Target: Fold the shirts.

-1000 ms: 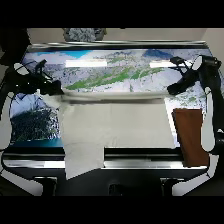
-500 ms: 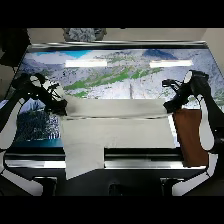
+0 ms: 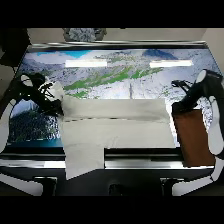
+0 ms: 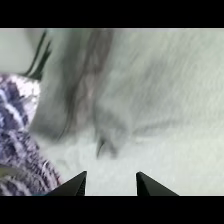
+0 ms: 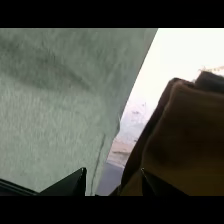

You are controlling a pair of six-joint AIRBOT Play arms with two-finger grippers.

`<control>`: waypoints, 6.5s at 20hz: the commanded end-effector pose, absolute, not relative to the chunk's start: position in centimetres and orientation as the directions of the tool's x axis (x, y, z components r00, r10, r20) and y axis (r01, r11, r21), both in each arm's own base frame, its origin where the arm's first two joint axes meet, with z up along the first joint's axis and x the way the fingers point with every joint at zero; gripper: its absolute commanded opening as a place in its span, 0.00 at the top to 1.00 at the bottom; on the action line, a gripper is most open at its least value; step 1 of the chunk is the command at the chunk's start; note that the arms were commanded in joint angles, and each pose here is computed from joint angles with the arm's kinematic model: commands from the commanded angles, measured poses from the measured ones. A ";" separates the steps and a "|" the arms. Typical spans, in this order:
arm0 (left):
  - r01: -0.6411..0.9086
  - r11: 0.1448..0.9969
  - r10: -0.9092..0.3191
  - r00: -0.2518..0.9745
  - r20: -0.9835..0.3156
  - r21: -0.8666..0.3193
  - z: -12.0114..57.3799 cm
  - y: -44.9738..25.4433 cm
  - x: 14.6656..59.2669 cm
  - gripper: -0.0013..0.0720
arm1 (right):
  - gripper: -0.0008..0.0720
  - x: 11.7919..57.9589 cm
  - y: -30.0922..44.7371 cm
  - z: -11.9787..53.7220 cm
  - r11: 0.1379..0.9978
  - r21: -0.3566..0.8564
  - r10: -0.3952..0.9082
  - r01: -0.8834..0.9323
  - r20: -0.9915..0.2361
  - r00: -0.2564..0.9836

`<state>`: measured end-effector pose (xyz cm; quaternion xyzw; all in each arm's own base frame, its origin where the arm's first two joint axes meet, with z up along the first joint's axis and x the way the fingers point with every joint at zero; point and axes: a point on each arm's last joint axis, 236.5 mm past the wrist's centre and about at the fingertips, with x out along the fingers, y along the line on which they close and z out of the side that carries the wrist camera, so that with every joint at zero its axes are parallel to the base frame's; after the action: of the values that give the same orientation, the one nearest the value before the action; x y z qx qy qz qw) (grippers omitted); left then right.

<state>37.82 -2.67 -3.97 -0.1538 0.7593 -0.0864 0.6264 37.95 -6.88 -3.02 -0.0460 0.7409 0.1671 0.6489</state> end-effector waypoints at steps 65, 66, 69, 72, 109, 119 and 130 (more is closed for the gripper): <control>-0.058 0.866 -0.467 0.257 -0.846 -0.496 -1.9 -6.9 47.7 0.95 | 0.93 49.9 -2.9 -4.3 0.960 0.077 0.141 -0.268 -0.963 0.230; -0.085 0.864 -0.466 0.241 -0.852 -0.497 -3.0 -6.5 48.1 0.95 | 0.92 49.9 -3.2 -5.4 0.964 0.077 0.134 -0.256 -0.968 0.212; -0.136 0.856 -0.476 0.173 -0.862 -0.499 -6.3 -6.2 47.8 0.95 | 0.92 48.7 -3.1 -8.4 0.961 0.108 0.142 -0.254 -0.983 0.119; -0.144 0.852 -0.495 0.093 -0.864 -0.503 -7.6 -6.8 46.3 0.89 | 0.89 47.8 -2.5 -9.4 0.957 0.146 0.169 -0.250 -0.983 0.071; -0.068 0.475 -0.872 0.098 -0.480 -0.877 -3.2 -48.5 38.4 0.94 | 0.92 36.1 8.2 19.8 0.830 0.254 0.452 -0.497 -0.828 0.332; 0.190 0.618 -0.786 0.172 -0.594 -0.763 1.7 -37.7 43.7 0.95 | 0.92 40.5 12.4 19.4 0.805 0.267 0.515 -0.529 -0.758 0.400; -0.087 0.915 -0.164 0.812 -0.560 -0.394 26.0 2.8 43.7 0.94 | 0.92 42.6 41.8 5.9 0.519 0.659 0.833 -0.545 -0.533 0.149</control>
<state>47.39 -3.14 22.05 -0.2147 0.3417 -0.0857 0.9109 43.03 35.11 10.11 0.0870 0.4447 0.4544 0.7670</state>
